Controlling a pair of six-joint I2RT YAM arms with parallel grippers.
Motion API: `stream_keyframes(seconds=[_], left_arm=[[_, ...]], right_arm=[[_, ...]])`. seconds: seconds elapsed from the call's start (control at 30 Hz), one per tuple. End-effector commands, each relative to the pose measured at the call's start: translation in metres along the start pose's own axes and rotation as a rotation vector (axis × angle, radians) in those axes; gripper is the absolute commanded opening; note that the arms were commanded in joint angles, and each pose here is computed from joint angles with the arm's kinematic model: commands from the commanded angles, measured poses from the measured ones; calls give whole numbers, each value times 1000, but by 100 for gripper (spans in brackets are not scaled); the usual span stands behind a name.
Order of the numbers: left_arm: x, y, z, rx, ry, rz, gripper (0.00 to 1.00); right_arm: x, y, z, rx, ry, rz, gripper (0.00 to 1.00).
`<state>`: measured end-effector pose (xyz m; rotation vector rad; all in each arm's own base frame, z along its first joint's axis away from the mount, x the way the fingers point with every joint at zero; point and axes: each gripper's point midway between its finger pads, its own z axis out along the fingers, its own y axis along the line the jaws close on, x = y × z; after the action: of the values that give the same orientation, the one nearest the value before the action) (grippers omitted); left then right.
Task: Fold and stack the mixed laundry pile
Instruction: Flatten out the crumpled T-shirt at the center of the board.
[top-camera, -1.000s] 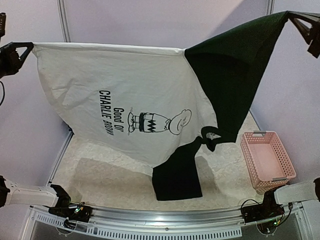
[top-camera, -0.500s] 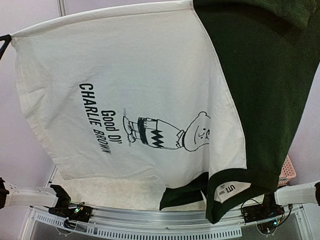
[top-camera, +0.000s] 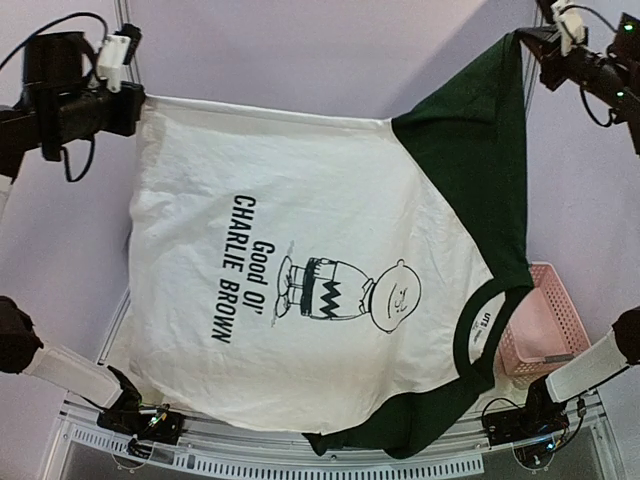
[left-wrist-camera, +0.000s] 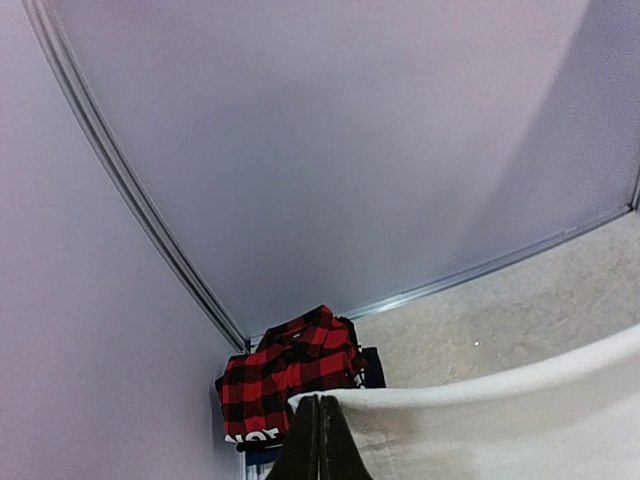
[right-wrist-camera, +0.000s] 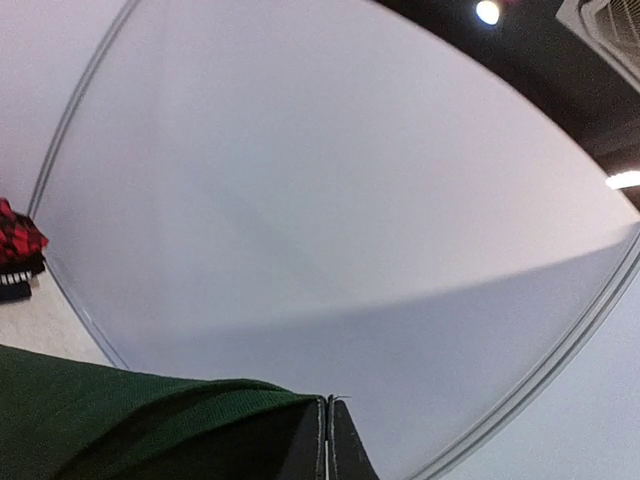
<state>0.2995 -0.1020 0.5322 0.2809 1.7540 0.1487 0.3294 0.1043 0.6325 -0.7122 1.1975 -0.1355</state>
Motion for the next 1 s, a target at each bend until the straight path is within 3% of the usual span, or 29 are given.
stream_keyframes(seconds=[0.0,0.27,0.5,0.67,0.97], left_arm=[[-20,13,6,-79,-44,-10,0],[-50,15,-15,-14,-155,-72,0],[-67,14,-64,154,-276,-131,0],[-68,29,-103,187,-349,-160,0],[-82,54,-166,232,-501,-160,0]], right_arm=[[17,-30,5,164,79,-72,0],[-31,-40,-21,178,-42,-50,0],[-81,-38,-77,171,-166,-41,0],[-105,-28,-116,139,-229,-40,0],[-174,-34,-194,206,-452,-67,0]])
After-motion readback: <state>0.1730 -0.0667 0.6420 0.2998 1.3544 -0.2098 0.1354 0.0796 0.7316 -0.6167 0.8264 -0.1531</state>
